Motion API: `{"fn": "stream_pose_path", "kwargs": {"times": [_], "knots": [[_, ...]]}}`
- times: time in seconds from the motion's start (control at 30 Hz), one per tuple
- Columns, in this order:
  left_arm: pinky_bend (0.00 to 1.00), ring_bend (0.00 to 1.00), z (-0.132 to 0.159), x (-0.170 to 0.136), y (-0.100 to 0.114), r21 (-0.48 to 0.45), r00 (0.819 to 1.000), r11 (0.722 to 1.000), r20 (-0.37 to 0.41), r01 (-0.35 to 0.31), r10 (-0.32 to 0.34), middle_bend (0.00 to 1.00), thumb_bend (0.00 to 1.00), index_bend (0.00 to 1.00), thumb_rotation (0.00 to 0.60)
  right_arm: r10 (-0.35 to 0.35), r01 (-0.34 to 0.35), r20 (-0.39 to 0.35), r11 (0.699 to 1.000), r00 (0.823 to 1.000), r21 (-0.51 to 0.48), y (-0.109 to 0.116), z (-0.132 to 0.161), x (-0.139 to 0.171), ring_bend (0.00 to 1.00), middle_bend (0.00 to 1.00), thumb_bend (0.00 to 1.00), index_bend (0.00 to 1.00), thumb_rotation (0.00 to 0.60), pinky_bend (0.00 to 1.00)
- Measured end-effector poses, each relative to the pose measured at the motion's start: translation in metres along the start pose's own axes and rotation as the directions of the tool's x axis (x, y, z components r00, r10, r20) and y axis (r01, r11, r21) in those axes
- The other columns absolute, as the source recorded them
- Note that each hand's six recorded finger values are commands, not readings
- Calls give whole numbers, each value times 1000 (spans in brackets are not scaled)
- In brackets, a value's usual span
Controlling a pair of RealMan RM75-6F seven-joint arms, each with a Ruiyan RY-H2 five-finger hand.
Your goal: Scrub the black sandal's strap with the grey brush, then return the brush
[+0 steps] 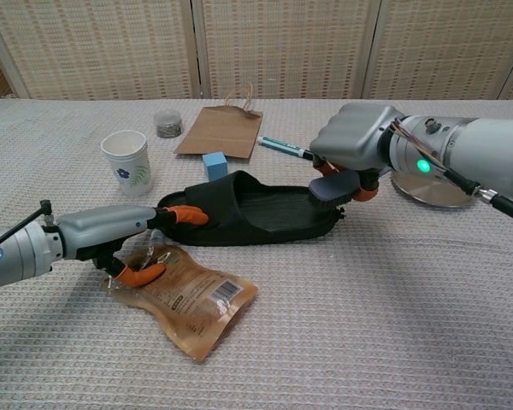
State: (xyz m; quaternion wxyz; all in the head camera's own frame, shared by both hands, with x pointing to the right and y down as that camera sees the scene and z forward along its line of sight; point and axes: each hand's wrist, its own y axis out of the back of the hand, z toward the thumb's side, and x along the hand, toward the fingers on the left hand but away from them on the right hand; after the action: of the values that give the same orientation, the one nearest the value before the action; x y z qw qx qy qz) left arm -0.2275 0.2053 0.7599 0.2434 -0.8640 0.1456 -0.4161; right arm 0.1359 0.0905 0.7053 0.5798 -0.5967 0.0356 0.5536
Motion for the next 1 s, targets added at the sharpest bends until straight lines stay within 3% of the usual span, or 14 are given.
{"fn": "stream_pose_path", "kwargs": {"times": [0.13,0.43,1.0], "knots": [[94,0,-1,0,1,-3,1000,1000,-1,-2,2,0,470,0,600,9,-9,2,1000,1000,12,0,0,1,503,614,700,763,600,703],[97,0,-4,-1,2,-3,1000,1000,-10,-1,1,0,471,0,600,-22,24,-64,999,998,24,12,28,-3,504,614,736,753,600,703],[107,0,-5,3,-2,-3,1000,1000,-9,19,-19,0,471,0,600,42,-44,19,992,999,114,-9,-4,3,504,614,742,743,600,703]]}}
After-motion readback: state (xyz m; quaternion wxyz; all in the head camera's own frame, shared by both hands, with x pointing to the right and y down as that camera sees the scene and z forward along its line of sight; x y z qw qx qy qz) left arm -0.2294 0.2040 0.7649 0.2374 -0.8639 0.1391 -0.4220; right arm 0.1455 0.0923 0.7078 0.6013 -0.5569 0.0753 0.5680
